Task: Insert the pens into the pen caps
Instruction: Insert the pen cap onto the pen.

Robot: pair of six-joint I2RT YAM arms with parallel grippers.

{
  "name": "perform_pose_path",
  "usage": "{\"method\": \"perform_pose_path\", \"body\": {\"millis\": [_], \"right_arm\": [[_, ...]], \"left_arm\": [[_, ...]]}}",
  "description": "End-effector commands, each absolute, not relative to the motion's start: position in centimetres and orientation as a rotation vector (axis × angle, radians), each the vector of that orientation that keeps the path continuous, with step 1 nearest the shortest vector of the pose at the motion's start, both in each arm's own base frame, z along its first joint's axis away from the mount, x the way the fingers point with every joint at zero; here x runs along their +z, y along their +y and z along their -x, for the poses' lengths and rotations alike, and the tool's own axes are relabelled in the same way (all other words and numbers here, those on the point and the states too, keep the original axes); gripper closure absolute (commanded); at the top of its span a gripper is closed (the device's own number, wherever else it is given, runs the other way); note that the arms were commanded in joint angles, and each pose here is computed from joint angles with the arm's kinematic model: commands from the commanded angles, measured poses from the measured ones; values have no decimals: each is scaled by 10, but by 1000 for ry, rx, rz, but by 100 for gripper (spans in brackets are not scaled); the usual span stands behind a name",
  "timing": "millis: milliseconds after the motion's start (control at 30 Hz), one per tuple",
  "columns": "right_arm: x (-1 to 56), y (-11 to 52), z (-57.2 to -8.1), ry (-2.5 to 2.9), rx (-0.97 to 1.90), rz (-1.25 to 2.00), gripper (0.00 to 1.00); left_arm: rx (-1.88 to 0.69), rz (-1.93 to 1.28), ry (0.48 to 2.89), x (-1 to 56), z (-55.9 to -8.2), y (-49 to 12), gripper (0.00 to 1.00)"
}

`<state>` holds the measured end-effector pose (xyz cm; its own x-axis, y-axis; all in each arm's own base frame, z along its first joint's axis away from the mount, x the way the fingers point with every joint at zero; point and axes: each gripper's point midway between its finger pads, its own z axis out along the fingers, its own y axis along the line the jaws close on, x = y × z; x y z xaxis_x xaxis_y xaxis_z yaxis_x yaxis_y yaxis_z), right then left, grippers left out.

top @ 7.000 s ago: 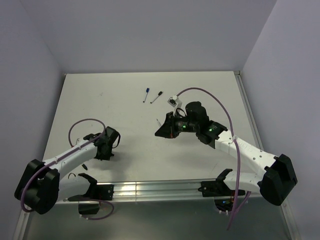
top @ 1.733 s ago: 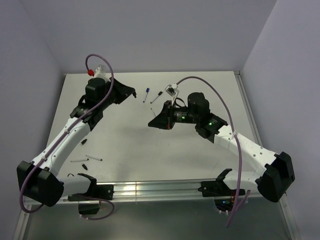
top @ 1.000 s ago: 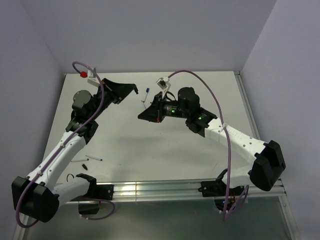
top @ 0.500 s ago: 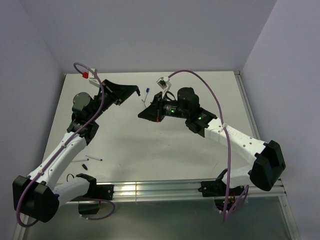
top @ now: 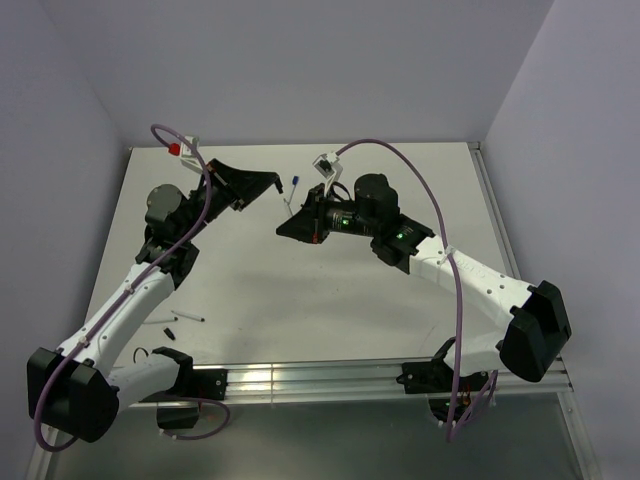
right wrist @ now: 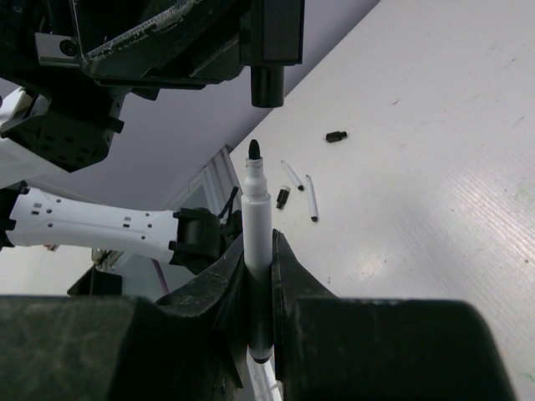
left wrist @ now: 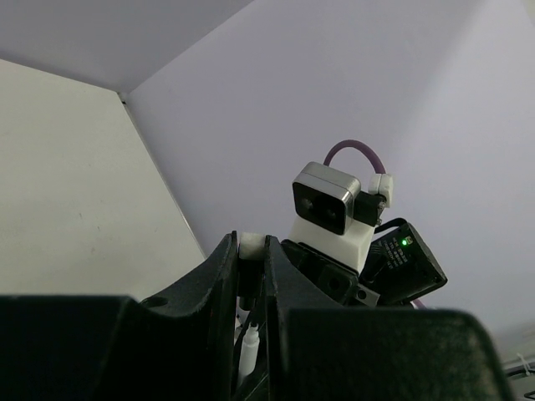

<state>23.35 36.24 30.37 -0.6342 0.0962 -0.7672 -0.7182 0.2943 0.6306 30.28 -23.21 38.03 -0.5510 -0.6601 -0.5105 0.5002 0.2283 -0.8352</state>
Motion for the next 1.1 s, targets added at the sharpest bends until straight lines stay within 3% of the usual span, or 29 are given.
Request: {"method": "perform_pose_path", "body": {"millis": [0,1067], "right_arm": [[334,365,-236,1742,1409,573,100],[341,353,-246,1738,1332,526,100]], "left_arm": [[-1536,99,1492,393,-296,-235,100],[-1517,50,1540,381,-282,-247,100]]}}
